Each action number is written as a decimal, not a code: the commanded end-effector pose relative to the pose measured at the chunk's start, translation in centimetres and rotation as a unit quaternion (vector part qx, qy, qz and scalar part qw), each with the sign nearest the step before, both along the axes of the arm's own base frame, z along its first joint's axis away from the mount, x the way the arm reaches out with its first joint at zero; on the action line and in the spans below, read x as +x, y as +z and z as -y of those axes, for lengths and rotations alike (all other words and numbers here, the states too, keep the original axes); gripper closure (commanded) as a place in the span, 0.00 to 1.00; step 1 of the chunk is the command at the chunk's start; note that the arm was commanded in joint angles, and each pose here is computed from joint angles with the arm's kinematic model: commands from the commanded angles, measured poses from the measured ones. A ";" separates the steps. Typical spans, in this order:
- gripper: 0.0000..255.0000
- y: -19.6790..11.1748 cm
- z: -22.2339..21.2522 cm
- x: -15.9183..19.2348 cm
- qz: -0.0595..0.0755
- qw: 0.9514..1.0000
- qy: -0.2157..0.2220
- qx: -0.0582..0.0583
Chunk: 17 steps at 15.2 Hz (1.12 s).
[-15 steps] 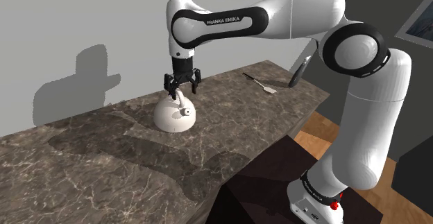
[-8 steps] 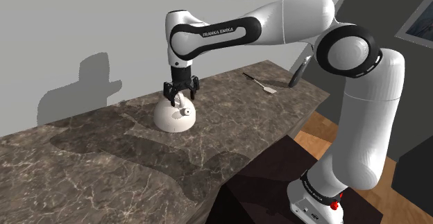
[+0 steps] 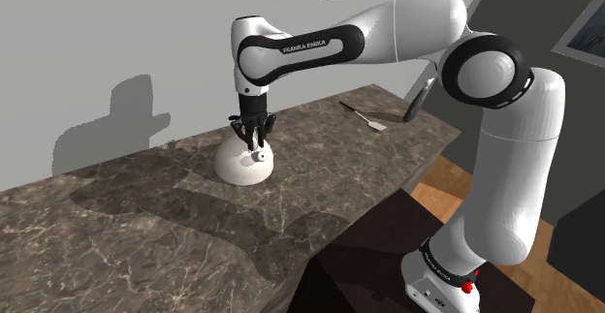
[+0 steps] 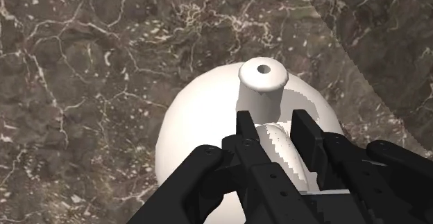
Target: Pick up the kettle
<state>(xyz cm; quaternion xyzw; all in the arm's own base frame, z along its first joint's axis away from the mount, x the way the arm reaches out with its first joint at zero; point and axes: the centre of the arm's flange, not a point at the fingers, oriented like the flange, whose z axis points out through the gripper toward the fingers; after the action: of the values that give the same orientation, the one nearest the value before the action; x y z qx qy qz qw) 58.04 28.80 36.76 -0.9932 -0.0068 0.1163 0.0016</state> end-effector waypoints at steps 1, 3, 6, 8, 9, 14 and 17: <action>1.00 -0.1 0.0 0.0 0.000 1.000 0.000 0.000; 1.00 0.0 0.0 0.0 0.000 1.000 0.000 0.000; 1.00 1.5 0.0 0.0 0.000 1.000 0.000 0.000; 1.00 2.6 0.0 0.0 0.000 1.000 0.000 0.000; 1.00 3.1 0.0 0.0 0.000 1.000 0.000 0.000; 1.00 5.8 0.0 0.0 0.000 1.000 0.000 0.000; 1.00 7.4 0.0 0.0 0.000 1.000 0.000 0.000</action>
<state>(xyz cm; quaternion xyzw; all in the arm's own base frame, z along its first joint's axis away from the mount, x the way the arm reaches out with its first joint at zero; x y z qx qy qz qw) 57.97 28.69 43.46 -0.9931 -0.0068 0.1172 0.0014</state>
